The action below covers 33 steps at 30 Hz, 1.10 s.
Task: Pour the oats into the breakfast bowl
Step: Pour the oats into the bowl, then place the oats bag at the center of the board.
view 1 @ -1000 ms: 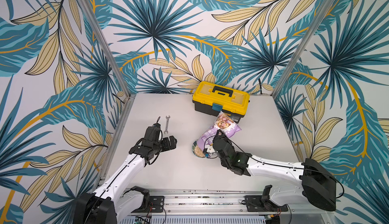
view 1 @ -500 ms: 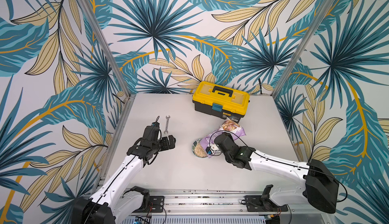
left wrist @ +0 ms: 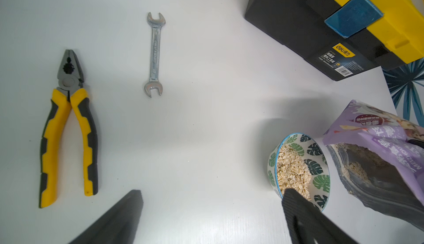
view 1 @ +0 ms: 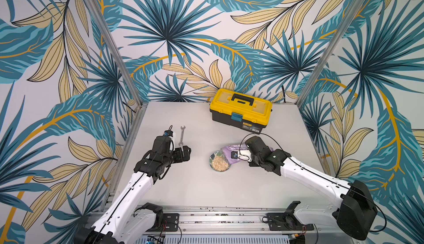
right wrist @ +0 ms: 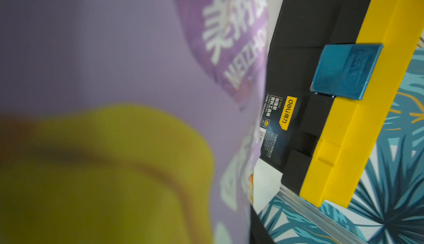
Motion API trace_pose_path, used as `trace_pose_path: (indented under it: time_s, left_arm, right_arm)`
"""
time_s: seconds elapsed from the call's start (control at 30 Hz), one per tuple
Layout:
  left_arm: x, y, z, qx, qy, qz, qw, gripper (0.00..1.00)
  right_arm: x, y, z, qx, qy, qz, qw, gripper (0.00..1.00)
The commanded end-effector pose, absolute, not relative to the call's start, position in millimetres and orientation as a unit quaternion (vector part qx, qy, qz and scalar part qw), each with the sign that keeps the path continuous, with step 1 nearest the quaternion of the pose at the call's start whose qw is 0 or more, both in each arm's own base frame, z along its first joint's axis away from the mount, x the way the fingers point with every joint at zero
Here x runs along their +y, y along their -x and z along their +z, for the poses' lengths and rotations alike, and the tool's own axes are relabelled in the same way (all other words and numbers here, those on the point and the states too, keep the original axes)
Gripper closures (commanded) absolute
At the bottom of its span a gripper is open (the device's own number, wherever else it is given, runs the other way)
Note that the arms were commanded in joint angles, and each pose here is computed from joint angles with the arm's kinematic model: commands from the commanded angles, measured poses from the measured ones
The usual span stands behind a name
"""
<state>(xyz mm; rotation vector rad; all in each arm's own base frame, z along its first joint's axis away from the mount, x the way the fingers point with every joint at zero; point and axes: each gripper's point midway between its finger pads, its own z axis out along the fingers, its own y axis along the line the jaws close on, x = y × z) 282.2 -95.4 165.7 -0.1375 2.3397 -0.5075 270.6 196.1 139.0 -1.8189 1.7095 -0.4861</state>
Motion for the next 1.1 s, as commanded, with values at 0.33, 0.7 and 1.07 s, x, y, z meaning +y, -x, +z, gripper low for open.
trace_pose_path:
  time_s: [0.33, 0.7, 1.07]
  left_arm:
    - [-97.1, -277.3, 220.0, 0.866, 0.022, -0.224, 0.447, 0.00]
    - [-103.8, -274.5, 241.3, 0.843, -0.015, -0.238, 0.482, 0.00]
    - [-99.6, -274.3, 250.1, 0.829, -0.013, -0.233, 0.508, 0.00]
  right_arm:
    - [234.5, -269.8, 193.4, 0.710, 0.524, 0.191, 0.430, 1.00]
    - [247.5, -292.3, 215.3, 0.672, 0.411, 0.274, 0.552, 1.00]
    - [251.0, -289.3, 182.3, 0.665, 0.385, 0.323, 0.552, 0.87]
